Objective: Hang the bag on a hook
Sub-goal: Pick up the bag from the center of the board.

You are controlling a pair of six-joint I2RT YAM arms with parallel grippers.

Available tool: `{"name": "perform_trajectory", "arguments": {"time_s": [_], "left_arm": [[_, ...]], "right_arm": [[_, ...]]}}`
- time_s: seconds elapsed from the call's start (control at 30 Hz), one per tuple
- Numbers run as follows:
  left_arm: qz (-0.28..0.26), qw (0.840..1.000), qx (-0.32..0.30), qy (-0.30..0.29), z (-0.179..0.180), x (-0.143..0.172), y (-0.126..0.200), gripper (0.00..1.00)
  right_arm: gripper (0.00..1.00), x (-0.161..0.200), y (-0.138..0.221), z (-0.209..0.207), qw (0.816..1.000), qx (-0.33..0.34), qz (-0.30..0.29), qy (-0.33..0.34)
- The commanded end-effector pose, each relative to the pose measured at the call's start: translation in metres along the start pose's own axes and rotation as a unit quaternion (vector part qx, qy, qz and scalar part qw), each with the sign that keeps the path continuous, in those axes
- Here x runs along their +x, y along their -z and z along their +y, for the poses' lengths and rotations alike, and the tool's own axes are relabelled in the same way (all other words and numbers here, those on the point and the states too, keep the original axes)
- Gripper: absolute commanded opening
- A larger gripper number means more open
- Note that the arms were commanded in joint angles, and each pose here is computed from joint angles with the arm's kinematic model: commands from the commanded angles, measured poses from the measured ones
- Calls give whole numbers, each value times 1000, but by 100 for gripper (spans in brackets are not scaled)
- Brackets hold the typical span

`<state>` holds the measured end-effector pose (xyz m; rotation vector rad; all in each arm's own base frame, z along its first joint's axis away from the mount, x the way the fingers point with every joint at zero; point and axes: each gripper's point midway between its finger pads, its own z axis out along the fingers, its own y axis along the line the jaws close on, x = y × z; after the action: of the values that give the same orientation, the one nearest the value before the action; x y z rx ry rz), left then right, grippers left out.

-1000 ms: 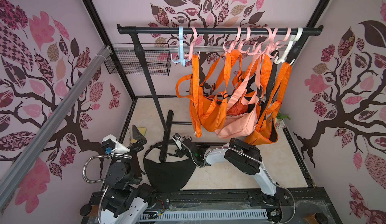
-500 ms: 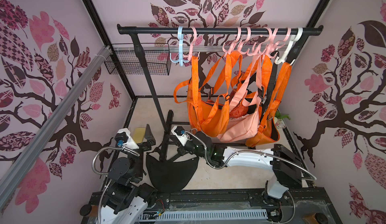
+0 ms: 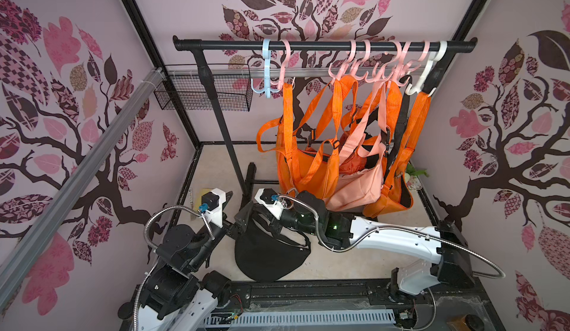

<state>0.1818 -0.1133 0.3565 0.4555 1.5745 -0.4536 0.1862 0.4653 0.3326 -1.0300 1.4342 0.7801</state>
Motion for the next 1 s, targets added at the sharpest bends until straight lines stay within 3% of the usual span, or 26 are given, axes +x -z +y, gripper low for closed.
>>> {"name": "perform_trajectory", "arguments": {"time_s": [0.0,0.17,0.33,0.6,0.77,0.93,0.97], "left_arm": [[16,998,64,-4,-23,-3,7,65],[24,997,68,8,-25,13,13,72],[36,997,62,11,-22,21,3,75],[60,997,42,-13,-15,16,-11,62],[50,998,38,-16,-14,5,-8,39],[34,999,36,-20,-14,-16,-2,0],[30,999,30,-20,-12,-20,0,0]], "right_arm": [[0,-52,23,-6,999,9,-44,8],[0,-57,30,-6,999,6,-41,7],[0,-76,47,13,998,-45,-55,3],[0,-100,73,34,993,-91,-72,0],[0,-99,78,46,990,-127,-54,1],[0,-81,76,43,993,-116,-30,-13],[0,-75,75,43,993,-115,-22,-15]]}}
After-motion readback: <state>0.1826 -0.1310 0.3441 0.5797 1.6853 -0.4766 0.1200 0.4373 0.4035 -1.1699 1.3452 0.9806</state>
